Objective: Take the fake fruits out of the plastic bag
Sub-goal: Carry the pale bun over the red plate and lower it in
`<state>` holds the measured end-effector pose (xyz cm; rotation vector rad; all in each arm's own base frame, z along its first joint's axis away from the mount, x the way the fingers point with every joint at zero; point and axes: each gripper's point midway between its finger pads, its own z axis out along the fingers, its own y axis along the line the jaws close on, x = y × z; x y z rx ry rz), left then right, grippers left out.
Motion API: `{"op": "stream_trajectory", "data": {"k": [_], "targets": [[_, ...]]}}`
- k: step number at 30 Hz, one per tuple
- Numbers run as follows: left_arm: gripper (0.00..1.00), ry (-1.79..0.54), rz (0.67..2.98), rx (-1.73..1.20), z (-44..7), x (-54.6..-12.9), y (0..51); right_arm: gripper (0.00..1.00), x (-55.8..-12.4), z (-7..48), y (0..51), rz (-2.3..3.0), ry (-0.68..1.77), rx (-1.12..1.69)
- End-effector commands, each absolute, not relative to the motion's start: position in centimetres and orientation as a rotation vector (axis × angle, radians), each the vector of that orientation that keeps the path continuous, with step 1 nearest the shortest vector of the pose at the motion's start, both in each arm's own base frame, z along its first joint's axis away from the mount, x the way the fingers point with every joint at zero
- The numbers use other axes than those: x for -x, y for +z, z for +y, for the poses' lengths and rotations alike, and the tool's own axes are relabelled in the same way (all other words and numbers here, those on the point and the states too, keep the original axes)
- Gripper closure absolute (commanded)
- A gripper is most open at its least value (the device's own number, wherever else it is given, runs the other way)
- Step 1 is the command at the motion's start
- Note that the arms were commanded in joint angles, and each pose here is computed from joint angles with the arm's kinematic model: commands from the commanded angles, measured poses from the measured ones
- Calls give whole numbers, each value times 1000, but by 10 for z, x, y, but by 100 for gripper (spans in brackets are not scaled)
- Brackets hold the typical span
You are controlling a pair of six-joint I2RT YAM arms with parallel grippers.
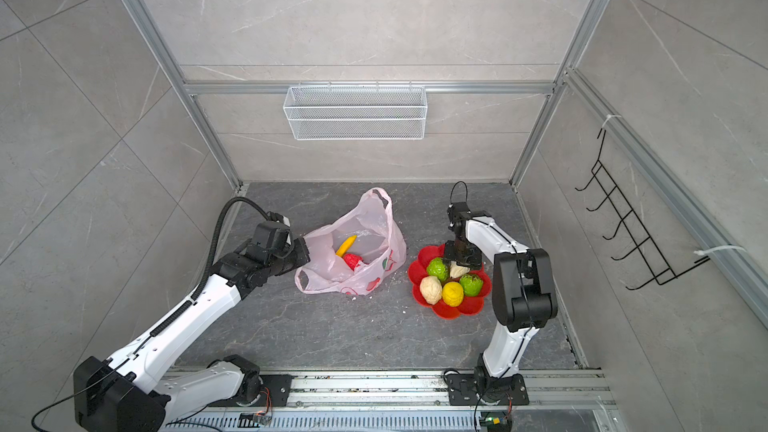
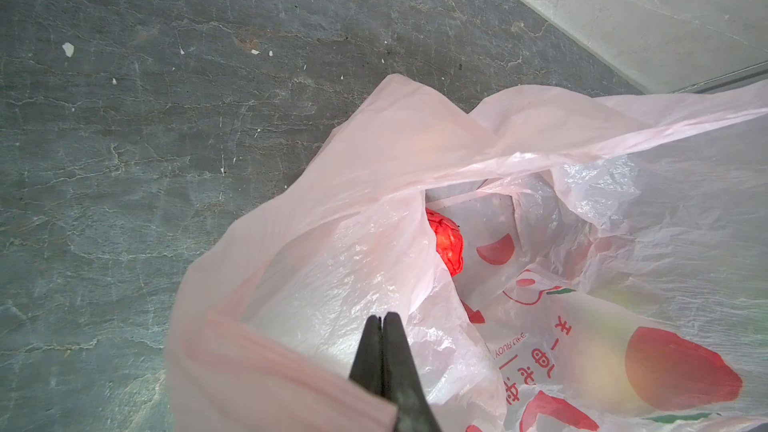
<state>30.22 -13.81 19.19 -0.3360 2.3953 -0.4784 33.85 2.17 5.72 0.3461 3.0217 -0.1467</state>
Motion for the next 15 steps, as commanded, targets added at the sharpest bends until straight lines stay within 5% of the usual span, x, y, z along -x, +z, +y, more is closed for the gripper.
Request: {"op": "stream_trajectory", "data": {"k": [1,15], "targets": [[100,-470,2382,359,-132,-297,195,29,-343,21,61,3011,-140,-362],[100,-484,2377,338,-136,-301,201,25,-333,28,109,2935,-36,-337]]}}
